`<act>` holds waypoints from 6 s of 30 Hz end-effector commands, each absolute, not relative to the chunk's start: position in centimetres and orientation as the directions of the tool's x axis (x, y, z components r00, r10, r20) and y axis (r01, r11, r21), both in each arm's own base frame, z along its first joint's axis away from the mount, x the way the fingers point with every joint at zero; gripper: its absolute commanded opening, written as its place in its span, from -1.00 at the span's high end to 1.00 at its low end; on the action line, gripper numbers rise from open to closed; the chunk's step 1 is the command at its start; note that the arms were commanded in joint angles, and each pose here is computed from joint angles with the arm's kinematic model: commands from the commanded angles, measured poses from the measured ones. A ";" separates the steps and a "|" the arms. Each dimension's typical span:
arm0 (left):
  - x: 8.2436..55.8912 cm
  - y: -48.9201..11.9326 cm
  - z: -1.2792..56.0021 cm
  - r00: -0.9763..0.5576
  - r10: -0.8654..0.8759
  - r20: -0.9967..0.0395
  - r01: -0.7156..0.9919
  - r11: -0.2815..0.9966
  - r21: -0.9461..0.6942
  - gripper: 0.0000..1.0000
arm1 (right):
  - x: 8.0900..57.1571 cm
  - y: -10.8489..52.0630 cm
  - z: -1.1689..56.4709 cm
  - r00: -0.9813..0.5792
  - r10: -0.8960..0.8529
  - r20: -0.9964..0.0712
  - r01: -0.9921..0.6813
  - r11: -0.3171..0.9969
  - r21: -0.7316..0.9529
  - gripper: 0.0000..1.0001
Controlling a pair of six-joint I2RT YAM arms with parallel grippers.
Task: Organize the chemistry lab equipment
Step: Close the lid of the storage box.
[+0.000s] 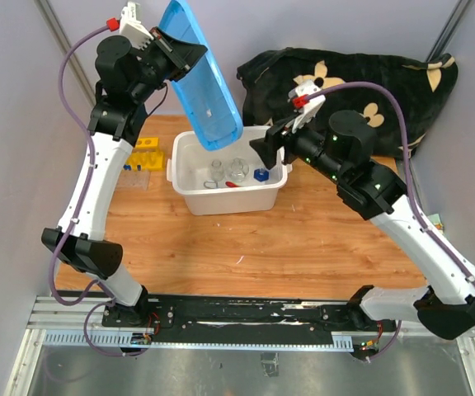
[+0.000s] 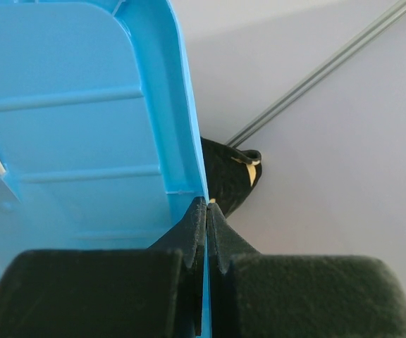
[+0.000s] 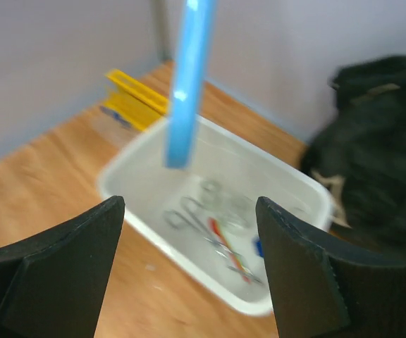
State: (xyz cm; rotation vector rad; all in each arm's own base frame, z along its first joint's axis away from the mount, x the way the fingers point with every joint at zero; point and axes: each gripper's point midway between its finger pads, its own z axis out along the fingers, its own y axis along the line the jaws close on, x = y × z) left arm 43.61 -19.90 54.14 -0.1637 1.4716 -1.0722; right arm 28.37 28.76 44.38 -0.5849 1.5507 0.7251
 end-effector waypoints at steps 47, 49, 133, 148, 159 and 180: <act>45.0 -24.0 54.5 -0.307 -0.632 -0.711 0.561 0.483 -0.672 0.99 | 34.1 32.5 39.6 0.062 -0.168 -0.984 -0.733 0.661 -0.159 -0.44; 44.8 -24.0 54.6 -0.306 -0.632 -0.712 0.564 0.482 -0.671 0.99 | 34.8 32.6 39.0 0.066 -0.190 -0.980 -0.722 0.668 -0.178 -0.44; 34.1 -12.2 37.7 -0.442 -0.539 -0.717 0.224 0.707 -0.670 -0.98 | 39.8 24.8 32.7 0.458 -0.766 -0.451 -0.173 0.421 -0.890 0.99; 34.5 -7.6 37.9 -0.343 -0.632 -0.695 0.092 0.714 -0.695 -0.98 | 36.8 25.2 32.1 0.585 -0.748 -0.314 -0.057 0.348 -0.936 0.99; 37.1 -9.5 33.3 -0.532 -0.778 -0.335 0.181 0.282 -0.942 -0.91 | 33.7 26.0 29.5 0.619 -0.738 -0.268 -0.078 0.282 -0.956 0.99; 39.7 -9.6 28.3 -0.693 -0.674 -0.256 0.154 0.208 -0.966 -0.17 | 34.2 26.1 30.0 0.604 -0.743 -0.287 -0.069 0.310 -0.948 0.99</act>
